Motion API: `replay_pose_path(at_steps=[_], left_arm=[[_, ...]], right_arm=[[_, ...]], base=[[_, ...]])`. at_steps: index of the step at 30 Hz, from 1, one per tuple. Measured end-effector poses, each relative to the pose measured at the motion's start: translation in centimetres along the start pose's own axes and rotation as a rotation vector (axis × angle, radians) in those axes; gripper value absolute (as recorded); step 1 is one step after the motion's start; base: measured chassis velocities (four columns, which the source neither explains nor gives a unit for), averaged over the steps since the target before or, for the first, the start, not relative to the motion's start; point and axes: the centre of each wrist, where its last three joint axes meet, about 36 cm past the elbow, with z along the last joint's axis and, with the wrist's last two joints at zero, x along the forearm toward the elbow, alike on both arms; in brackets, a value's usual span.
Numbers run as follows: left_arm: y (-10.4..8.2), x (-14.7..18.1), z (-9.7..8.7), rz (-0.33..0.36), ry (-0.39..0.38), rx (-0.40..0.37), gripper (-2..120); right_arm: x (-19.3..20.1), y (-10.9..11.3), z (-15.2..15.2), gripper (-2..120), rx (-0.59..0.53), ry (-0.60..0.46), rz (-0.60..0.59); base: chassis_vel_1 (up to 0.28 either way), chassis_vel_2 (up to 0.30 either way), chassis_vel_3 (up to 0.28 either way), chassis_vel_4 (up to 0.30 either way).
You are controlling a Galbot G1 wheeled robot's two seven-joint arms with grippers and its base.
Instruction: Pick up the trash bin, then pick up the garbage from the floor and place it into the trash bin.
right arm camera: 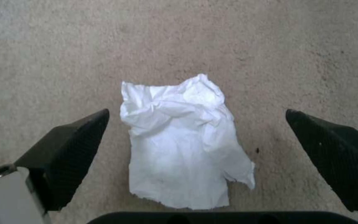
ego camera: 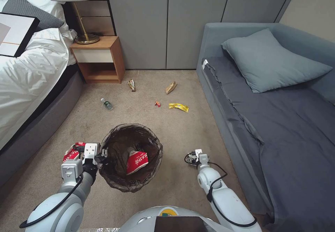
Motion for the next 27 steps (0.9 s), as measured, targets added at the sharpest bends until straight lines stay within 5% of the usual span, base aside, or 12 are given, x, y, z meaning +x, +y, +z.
replay_pose_path(at_steps=[27], left_arm=[[0.1,-0.1,-0.2,0.0,-0.012,-0.005,2]], right_arm=[[-2.4,0.2,1.2,100,0.006,0.029,0.012]], base=[[0.0,0.0,0.0,0.0]])
